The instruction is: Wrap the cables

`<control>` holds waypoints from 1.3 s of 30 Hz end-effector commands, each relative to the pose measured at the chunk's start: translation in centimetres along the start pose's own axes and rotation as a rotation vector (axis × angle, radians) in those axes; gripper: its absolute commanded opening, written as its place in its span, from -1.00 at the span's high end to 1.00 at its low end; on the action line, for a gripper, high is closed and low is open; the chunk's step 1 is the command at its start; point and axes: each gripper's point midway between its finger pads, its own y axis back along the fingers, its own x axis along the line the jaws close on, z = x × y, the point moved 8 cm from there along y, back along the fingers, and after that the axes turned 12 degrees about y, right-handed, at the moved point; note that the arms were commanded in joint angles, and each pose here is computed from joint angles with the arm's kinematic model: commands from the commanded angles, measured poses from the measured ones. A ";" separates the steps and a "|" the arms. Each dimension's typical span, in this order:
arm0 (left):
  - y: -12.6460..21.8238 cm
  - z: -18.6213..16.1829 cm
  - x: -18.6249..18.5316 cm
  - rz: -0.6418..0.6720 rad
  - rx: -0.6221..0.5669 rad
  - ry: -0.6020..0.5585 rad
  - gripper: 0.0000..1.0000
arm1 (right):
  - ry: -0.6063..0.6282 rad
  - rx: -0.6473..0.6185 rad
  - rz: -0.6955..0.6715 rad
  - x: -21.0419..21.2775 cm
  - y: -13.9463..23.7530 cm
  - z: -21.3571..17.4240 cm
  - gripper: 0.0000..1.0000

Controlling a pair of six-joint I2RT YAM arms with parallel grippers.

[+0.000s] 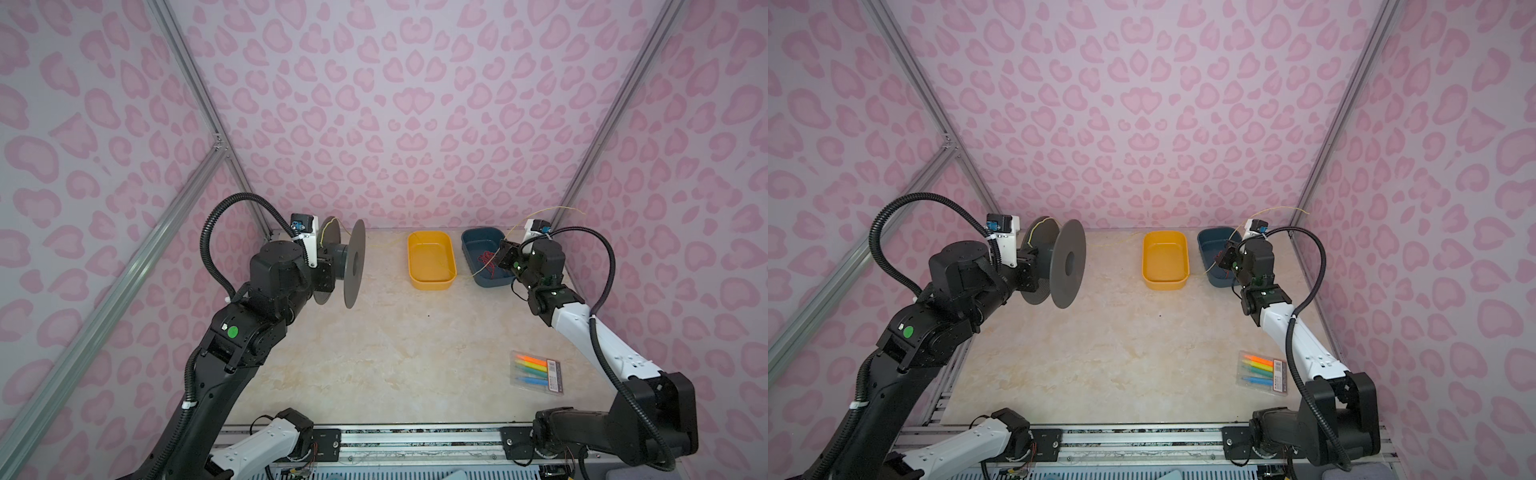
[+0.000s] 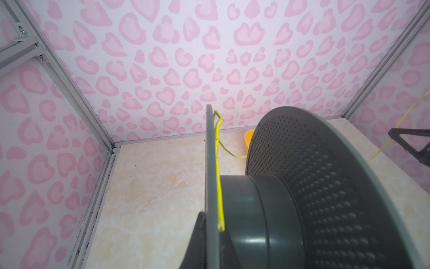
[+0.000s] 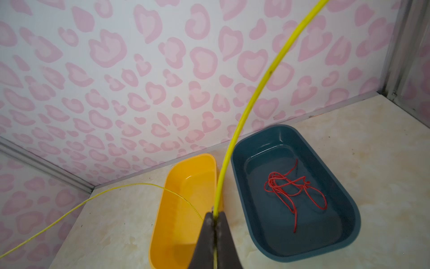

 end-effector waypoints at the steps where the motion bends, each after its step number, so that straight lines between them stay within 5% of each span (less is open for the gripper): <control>1: 0.2 2.8 -0.6 -0.032 -0.131 0.050 0.92 | 0.051 0.033 -0.002 0.8 0.9 -1.0 1.00; 18: -3.4 8.2 2.1 0.119 -0.299 0.190 0.92 | 0.126 0.085 0.237 8.8 7.1 -3.6 1.00; 27: -8.9 9.4 3.5 0.270 -0.351 0.204 0.92 | 0.150 0.104 0.346 11.1 11.4 -5.1 1.00; 39: -18.6 7.8 6.2 0.467 -0.333 0.171 0.92 | 0.132 0.024 0.499 12.7 17.5 -0.6 1.00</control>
